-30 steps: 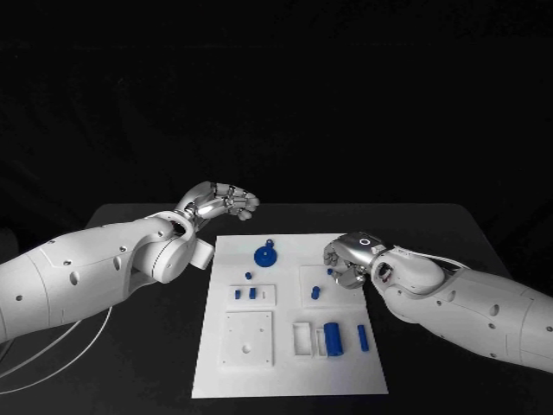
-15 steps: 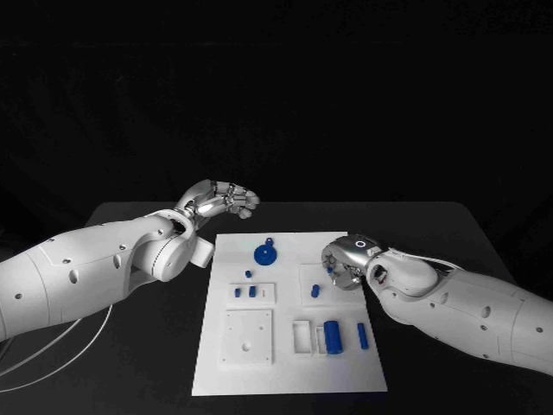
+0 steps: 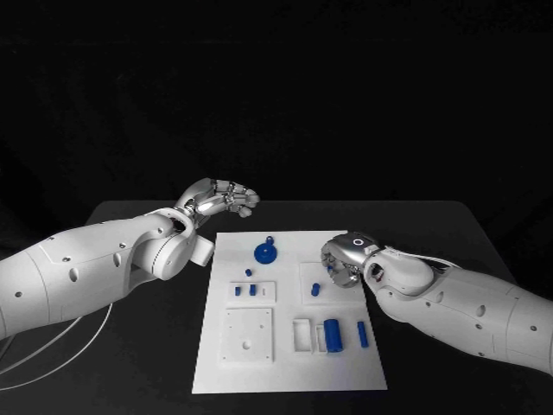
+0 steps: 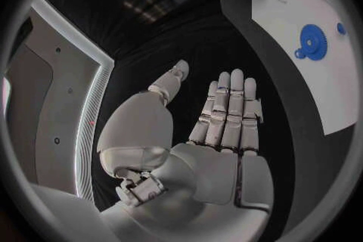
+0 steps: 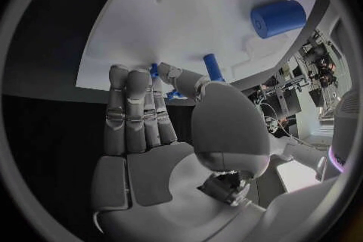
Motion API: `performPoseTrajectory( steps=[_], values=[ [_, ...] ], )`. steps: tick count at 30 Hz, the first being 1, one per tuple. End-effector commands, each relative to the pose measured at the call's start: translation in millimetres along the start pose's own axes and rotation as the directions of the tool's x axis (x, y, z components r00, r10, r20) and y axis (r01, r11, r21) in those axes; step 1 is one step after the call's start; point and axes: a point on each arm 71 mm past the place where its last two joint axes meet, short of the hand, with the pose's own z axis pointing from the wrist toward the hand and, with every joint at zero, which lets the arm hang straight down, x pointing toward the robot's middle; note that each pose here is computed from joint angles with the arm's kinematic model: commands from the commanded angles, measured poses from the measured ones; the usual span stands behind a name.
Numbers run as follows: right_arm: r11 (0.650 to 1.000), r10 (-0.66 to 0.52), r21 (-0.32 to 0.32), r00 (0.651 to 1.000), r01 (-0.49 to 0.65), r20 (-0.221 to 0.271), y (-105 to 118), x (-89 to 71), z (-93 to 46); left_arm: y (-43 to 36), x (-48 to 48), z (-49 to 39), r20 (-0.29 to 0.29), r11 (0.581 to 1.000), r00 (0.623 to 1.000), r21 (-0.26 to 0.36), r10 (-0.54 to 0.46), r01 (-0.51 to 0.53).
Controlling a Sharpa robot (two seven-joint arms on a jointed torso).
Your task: Assemble the parts on the task board
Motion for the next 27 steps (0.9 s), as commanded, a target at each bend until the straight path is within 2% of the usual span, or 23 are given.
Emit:
performPoseTrajectory(
  steps=[1,18,27],
  values=[
    [0.999,-0.037,-0.002,0.996,0.037,-0.077,3.6,14.2,-2.3,-1.8,1.3,0.3,-0.004,1.000,1.000,0.011,-0.012,0.012],
    [0.999,-0.040,-0.009,0.998,0.039,-0.045,5.2,12.2,-3.7,0.1,-3.3,0.5,0.007,1.000,1.000,0.005,-0.029,0.029],
    [0.999,-0.046,0.001,0.999,0.046,0.002,3.2,8.8,-4.6,0.6,-5.3,0.4,0.014,1.000,1.000,0.006,-0.026,0.026]
  ],
)
